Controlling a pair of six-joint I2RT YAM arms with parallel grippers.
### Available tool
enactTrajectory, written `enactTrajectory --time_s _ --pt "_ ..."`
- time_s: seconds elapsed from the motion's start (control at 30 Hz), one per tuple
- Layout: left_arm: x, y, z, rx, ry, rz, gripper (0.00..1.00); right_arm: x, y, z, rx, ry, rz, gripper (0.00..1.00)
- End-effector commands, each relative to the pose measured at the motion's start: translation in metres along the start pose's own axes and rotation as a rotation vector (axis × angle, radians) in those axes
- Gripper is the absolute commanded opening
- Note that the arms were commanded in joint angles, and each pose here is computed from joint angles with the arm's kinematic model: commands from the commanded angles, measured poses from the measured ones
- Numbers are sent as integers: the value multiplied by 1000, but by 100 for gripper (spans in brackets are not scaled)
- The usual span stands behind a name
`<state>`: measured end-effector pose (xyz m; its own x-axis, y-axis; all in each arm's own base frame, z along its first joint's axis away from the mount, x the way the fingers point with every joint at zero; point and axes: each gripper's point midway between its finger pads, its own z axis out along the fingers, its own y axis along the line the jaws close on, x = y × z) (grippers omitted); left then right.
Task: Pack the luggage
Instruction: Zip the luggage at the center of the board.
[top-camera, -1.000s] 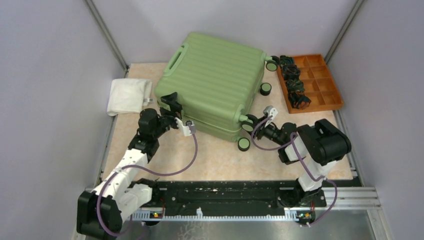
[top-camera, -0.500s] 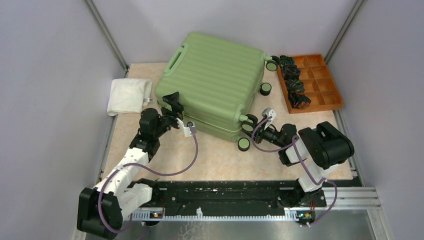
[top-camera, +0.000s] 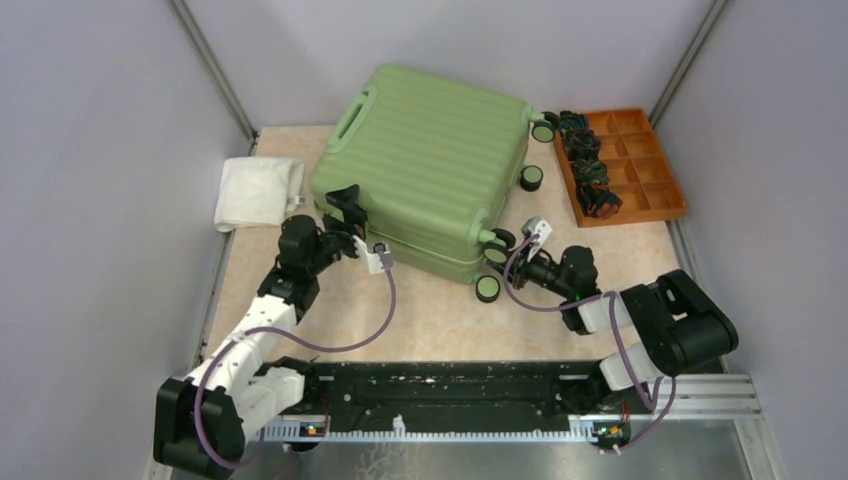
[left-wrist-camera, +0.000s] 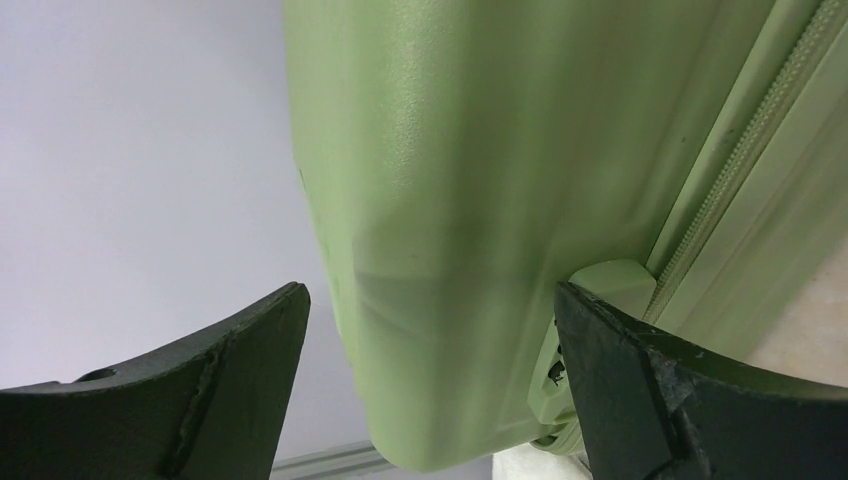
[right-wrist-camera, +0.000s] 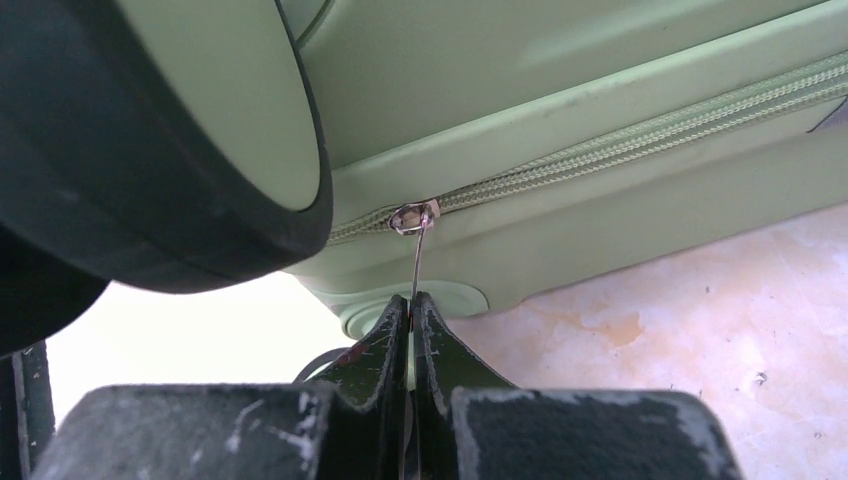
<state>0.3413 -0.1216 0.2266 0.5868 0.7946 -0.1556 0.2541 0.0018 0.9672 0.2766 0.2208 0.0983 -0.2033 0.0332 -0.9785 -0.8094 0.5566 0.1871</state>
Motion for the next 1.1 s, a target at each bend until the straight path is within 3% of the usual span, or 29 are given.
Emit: enactTrajectory --time_s 0.0,0.4,1.07 --pt "0 0 4 33 2 -104 99 -64 10 7 -25 -189 -177 0" --pt "9 21 1 85 101 -380 99 -52 43 2 -47 -135 -192 0" --pt "17 24 -11 92 178 -397 92 -32 100 9 -95 -65 -136 0"
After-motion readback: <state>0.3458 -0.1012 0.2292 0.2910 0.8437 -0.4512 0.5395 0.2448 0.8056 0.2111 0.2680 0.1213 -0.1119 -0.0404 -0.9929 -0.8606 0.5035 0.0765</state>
